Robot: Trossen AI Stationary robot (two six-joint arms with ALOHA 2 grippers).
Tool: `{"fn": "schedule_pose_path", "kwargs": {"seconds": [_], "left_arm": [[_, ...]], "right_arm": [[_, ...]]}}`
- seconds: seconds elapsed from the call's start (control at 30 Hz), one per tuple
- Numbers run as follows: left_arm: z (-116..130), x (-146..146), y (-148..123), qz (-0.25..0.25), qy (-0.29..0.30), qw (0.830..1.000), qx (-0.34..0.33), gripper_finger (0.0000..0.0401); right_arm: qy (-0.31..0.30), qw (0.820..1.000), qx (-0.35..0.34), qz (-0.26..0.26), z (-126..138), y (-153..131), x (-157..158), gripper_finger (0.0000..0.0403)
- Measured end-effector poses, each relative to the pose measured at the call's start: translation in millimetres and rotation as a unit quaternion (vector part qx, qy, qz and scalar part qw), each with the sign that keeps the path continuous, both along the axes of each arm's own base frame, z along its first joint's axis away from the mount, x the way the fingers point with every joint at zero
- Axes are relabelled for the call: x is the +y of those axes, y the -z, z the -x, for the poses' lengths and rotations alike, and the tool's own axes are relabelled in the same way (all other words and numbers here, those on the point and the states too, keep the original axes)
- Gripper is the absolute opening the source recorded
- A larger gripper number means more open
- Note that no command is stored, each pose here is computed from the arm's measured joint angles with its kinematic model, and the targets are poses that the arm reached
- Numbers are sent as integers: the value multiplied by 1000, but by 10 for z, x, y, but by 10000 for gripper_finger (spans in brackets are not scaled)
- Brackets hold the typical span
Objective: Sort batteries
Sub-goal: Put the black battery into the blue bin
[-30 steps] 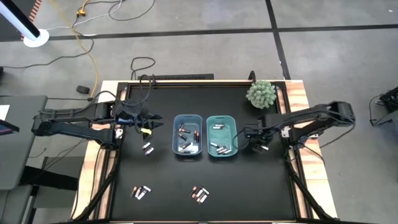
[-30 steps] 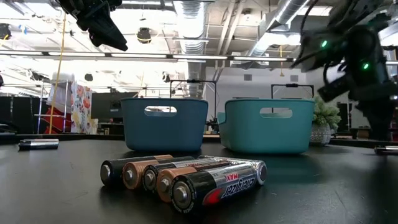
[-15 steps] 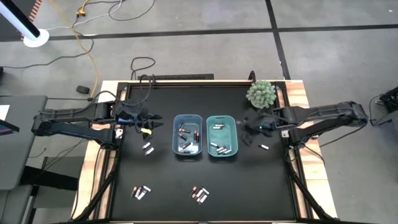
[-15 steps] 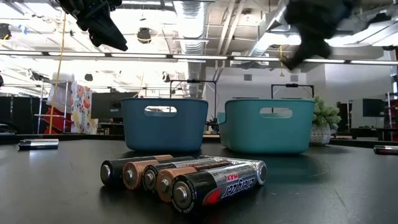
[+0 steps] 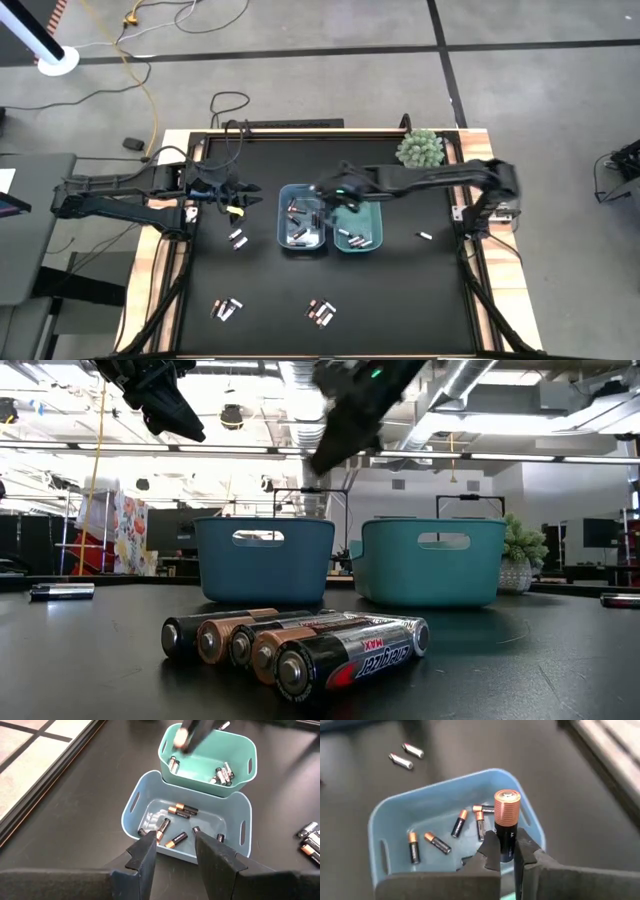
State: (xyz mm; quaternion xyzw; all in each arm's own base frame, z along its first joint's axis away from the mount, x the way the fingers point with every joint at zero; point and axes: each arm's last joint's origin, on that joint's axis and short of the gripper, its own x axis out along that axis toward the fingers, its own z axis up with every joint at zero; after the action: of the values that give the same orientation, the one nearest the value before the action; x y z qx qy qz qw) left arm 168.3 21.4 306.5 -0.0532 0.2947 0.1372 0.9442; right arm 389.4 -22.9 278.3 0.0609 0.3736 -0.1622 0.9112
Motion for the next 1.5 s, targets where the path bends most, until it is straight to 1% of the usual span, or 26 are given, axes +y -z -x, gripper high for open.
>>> {"fn": "schedule_pose_path", "kwargs": {"seconds": [0.1, 0.23, 0.4, 0.6, 0.77, 0.9, 1.3, 1.43, 1.5], "left_arm": [[0, 0, -1, 0, 0, 1000, 0, 130], [0, 0, 0, 0, 0, 1000, 0, 130], [0, 0, 0, 0, 0, 1000, 0, 130], [0, 0, 0, 0, 0, 1000, 0, 130], [0, 0, 0, 0, 0, 1000, 0, 130], [0, 0, 0, 0, 0, 1000, 0, 130], [0, 0, 0, 0, 0, 1000, 0, 130], [0, 0, 0, 0, 0, 1000, 0, 130], [1, 0, 0, 0, 0, 1000, 0, 130]], "right_arm": [[-1, 999, 41, -10, -249, 214, -70, 13], [-2, 995, 100, -23, -489, 555, -126, 14], [-9, 986, 161, -39, -668, 914, -129, 15], [-16, 982, 179, -51, -808, 1157, -129, 15], [-22, 982, 180, -58, -891, 1255, -119, 16], [-24, 982, 180, -57, -901, 1259, -90, 25], [-29, 980, 187, -58, -888, 1268, -54, 117], [-33, 977, 199, -63, -875, 1182, -52, 140], [-32, 978, 197, -63, -868, 1047, -64, 150]]}}
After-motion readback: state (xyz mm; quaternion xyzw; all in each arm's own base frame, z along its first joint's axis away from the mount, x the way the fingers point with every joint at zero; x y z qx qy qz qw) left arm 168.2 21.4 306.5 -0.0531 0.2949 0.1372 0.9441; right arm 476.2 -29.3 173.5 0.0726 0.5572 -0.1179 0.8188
